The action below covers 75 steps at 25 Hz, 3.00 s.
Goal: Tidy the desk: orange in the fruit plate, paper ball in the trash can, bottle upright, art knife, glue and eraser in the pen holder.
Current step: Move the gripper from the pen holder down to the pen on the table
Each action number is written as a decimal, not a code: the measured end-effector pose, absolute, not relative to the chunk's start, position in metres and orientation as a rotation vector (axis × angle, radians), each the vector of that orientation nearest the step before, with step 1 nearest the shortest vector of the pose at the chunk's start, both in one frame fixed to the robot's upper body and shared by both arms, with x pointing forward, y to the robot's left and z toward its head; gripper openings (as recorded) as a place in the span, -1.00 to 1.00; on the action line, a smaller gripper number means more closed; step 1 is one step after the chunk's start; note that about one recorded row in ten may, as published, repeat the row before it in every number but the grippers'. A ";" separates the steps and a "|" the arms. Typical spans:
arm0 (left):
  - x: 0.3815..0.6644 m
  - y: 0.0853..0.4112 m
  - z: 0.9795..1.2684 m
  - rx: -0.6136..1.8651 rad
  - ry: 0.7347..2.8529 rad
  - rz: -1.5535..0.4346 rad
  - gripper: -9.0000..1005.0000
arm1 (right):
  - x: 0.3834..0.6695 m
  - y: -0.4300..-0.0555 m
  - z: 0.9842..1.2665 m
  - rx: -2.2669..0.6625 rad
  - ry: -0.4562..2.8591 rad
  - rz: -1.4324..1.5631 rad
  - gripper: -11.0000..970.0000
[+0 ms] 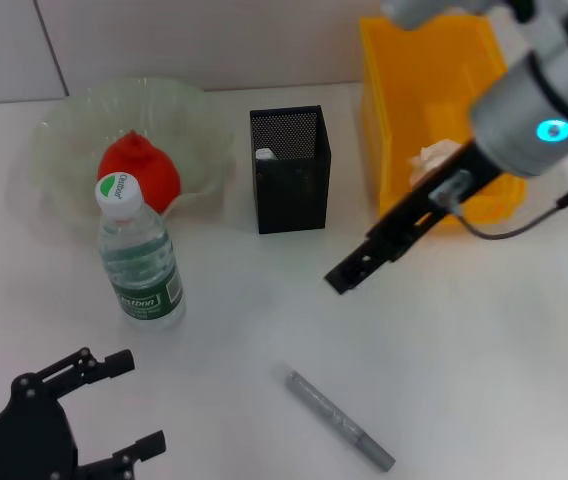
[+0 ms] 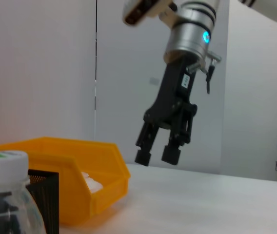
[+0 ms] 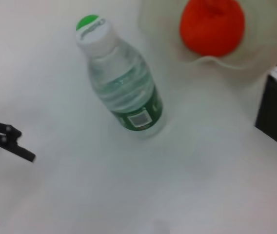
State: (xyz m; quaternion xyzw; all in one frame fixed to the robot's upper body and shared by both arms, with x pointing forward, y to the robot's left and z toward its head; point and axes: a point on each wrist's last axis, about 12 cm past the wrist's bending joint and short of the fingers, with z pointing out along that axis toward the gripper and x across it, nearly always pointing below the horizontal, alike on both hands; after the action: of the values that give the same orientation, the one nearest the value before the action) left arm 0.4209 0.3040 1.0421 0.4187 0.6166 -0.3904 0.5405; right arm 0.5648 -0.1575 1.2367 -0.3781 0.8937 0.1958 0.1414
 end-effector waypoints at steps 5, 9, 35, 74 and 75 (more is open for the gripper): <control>0.424 0.305 1.037 1.013 1.513 -0.895 0.62 | 0.562 -0.122 1.238 -1.154 2.645 0.424 0.71; 0.424 0.306 1.035 1.012 1.528 -0.882 0.62 | 0.561 -0.103 1.230 -1.225 2.698 0.368 0.71; 0.436 0.300 1.035 1.017 1.534 -0.856 0.62 | 0.558 -0.073 1.170 -1.355 2.821 0.390 0.67; 0.435 0.296 1.033 1.020 1.527 -0.878 0.62 | 0.559 -0.066 1.145 -1.436 2.797 0.216 0.58; 0.435 0.296 1.033 1.020 1.526 -0.878 0.62 | 0.559 -0.066 1.145 -1.436 2.797 0.216 0.58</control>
State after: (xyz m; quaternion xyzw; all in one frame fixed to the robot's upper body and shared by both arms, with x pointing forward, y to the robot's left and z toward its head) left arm 0.4348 0.2959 1.0328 0.4266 0.6381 -0.3672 0.5254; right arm 0.5586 -0.0656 1.1452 -0.4556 0.8875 0.0685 -0.0052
